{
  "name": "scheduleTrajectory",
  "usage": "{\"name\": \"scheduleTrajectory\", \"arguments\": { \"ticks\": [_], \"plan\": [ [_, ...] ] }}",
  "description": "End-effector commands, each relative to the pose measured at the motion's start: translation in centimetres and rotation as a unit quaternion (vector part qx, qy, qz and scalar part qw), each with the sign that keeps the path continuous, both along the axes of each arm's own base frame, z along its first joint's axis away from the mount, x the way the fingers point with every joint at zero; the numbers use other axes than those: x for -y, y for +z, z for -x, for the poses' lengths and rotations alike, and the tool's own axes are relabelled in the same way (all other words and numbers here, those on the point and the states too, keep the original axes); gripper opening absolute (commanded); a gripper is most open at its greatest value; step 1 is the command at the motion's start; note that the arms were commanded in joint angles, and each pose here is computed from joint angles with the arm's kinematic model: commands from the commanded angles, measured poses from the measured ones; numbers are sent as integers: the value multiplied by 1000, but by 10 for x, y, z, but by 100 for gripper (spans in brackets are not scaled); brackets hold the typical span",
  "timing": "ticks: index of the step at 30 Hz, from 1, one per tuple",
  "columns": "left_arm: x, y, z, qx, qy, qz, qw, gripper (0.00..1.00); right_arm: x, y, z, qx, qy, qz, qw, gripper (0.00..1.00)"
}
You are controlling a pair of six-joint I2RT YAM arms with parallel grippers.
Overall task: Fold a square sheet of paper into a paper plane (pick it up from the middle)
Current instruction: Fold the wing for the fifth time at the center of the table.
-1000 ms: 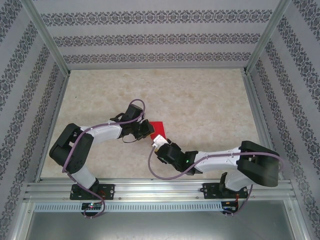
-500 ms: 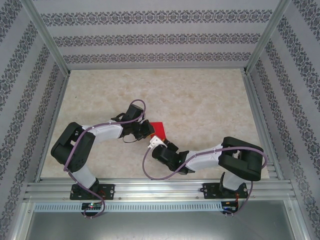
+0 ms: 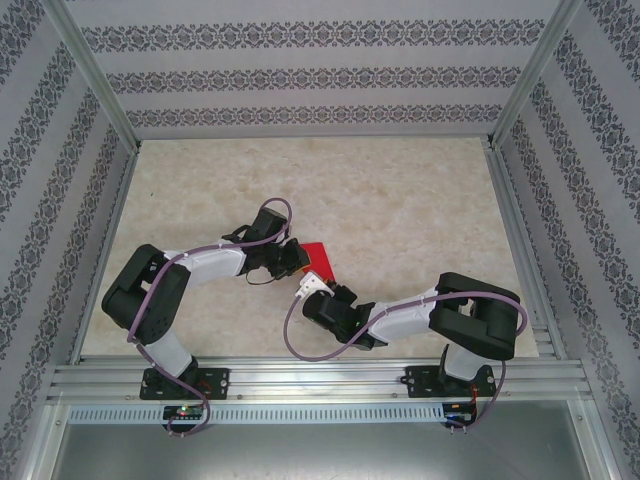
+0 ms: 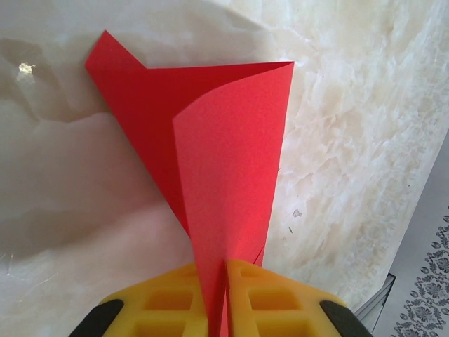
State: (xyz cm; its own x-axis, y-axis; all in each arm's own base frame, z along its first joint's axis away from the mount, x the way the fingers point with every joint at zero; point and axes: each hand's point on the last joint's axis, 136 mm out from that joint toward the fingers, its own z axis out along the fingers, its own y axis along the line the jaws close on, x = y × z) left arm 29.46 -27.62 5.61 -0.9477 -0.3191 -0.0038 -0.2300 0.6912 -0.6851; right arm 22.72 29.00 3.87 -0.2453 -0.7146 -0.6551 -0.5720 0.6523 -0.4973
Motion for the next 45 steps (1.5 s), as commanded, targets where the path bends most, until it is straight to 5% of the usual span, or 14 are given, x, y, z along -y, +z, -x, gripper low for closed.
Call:
{"name": "scheduleTrajectory", "arguments": {
  "ticks": [1,10,20,29,45],
  "plan": [
    [5,4,2,0,-14,-2,1000,13,-1,3,-1,15,-9,-3,1000,11],
    [-4,12,2,13,-6,-16,1000,23,-2,3,0,4,-22,-37,999,0],
    [-72,56,11,95,67,-111,987,68,-33,16,5,-88,-14,-200,976,0],
    [-101,80,22,149,110,-106,977,72,-53,5,10,-166,-13,-282,945,0],
    [-60,69,20,155,43,-22,987,67,-60,-1,8,-335,-49,-479,810,0]
  ]
}}
